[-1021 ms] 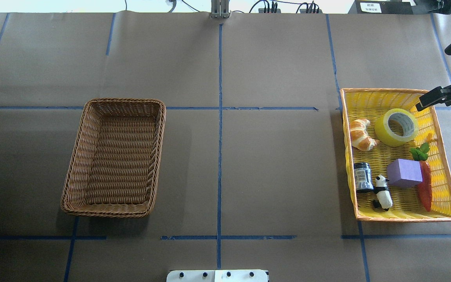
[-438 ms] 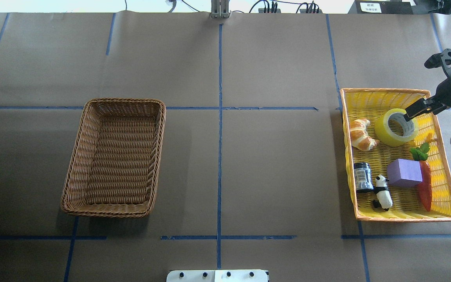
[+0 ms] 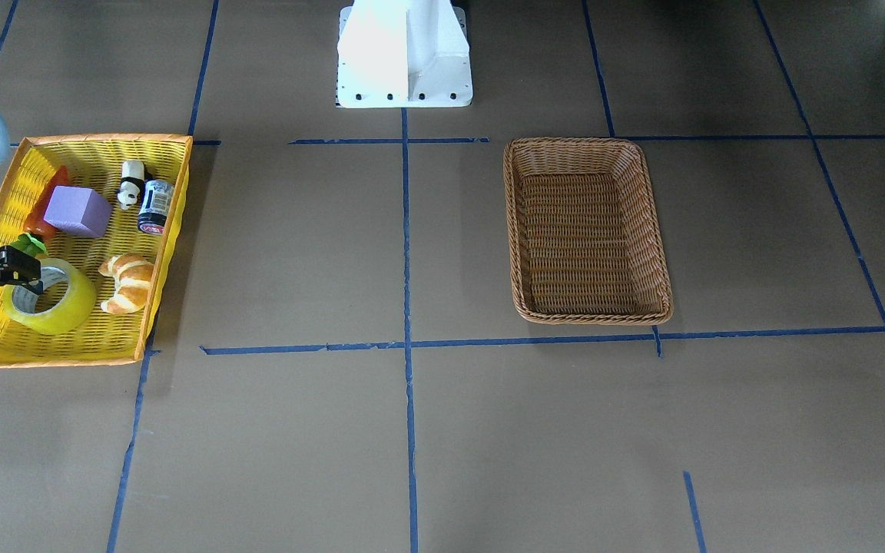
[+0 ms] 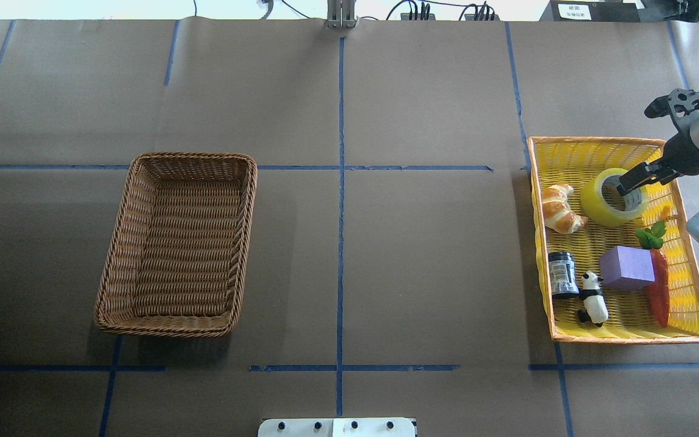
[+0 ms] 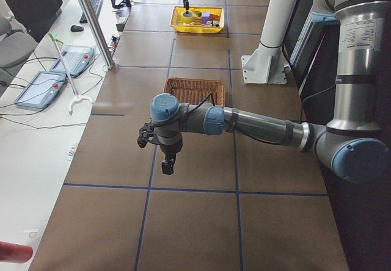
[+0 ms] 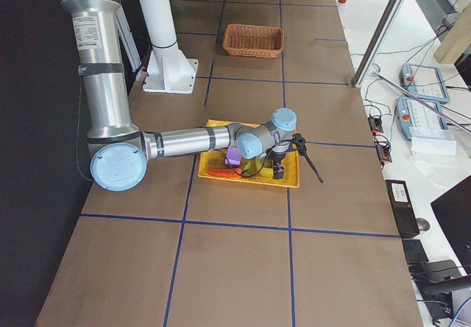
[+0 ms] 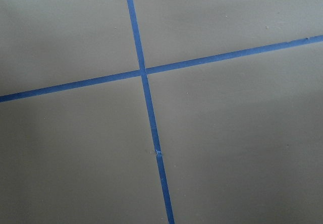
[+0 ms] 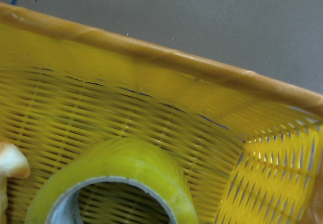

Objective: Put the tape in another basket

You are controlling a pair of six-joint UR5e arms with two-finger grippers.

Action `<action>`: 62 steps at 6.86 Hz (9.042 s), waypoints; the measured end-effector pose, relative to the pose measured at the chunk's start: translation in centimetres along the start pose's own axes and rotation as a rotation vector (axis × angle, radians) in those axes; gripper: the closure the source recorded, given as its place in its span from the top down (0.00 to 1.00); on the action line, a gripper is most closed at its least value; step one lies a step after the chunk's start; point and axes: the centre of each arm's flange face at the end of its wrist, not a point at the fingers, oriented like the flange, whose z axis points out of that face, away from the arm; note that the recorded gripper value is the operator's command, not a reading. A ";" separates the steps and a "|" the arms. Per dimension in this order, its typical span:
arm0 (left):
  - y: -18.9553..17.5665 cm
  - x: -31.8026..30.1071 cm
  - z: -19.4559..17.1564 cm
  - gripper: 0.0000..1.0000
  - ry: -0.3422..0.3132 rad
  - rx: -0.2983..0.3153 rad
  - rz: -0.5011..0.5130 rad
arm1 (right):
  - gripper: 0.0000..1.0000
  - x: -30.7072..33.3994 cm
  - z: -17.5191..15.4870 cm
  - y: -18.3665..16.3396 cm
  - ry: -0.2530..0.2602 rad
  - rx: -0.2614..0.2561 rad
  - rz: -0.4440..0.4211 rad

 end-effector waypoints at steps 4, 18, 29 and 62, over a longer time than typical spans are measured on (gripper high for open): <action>0.0 0.0 -0.1 1.00 0.001 0.002 0.000 | 0.06 -1.0 1.1 -0.8 -0.011 0.009 0.043; -6.0 12.4 -4.6 1.00 0.125 0.335 -0.098 | 0.00 -6.6 -14.0 -3.8 -0.286 0.259 0.339; 2.1 51.7 -14.0 1.00 1.177 0.224 -0.405 | 0.00 -26.7 -18.7 5.1 -0.862 0.338 0.131; 10.5 65.6 -12.3 0.37 1.693 0.091 -0.516 | 0.02 -43.9 -21.5 14.1 -1.455 0.293 0.102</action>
